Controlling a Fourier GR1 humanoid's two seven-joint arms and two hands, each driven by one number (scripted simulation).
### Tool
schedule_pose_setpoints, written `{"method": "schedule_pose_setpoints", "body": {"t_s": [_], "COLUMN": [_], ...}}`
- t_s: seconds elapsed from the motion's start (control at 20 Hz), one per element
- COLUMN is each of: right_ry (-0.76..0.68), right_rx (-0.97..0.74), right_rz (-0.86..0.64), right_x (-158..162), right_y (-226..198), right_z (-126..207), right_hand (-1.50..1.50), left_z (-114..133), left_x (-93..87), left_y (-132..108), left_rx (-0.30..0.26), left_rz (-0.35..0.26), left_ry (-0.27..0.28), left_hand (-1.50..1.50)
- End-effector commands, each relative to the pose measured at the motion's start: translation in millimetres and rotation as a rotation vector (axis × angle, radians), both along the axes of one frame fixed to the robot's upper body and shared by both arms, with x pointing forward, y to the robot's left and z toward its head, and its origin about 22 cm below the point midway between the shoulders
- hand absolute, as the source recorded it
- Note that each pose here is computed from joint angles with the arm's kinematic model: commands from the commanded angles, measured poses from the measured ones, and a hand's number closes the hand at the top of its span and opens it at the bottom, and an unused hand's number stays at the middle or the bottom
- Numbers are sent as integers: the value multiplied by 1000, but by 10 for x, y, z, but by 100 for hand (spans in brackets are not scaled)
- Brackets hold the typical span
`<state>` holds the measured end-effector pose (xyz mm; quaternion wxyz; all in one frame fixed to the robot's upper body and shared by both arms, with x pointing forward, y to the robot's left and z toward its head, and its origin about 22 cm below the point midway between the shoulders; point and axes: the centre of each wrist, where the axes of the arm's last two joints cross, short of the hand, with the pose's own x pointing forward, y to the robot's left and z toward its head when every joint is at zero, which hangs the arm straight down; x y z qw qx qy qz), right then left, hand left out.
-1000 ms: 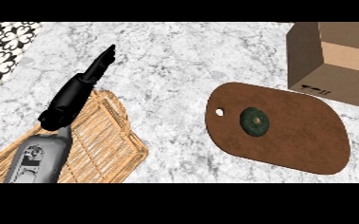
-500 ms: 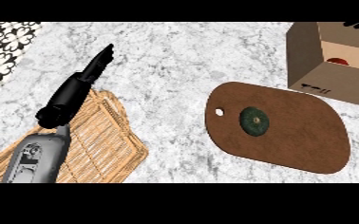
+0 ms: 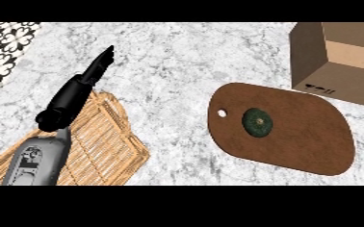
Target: Pick the bell pepper from the cutting board and place it in the cardboard box
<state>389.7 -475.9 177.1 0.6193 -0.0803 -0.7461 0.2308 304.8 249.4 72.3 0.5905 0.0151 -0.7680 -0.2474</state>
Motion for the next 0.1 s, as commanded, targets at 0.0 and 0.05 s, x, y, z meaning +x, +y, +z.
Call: {"method": "schedule_pose_setpoints", "body": {"t_s": [0.0, 0.05], "right_ry": [-5, 0], "right_rx": [248, 257], "right_rz": [63, 45], "right_x": [-147, -118], "right_y": [-201, -172], "right_z": [49, 80], "right_hand": [-150, -150], "left_z": [11, 12], "left_x": [19, -6], "left_y": [-4, -8], "left_rx": [10, 0], "left_rz": [-5, -19], "left_ry": [-8, -16], "left_hand": [0, 0]}}
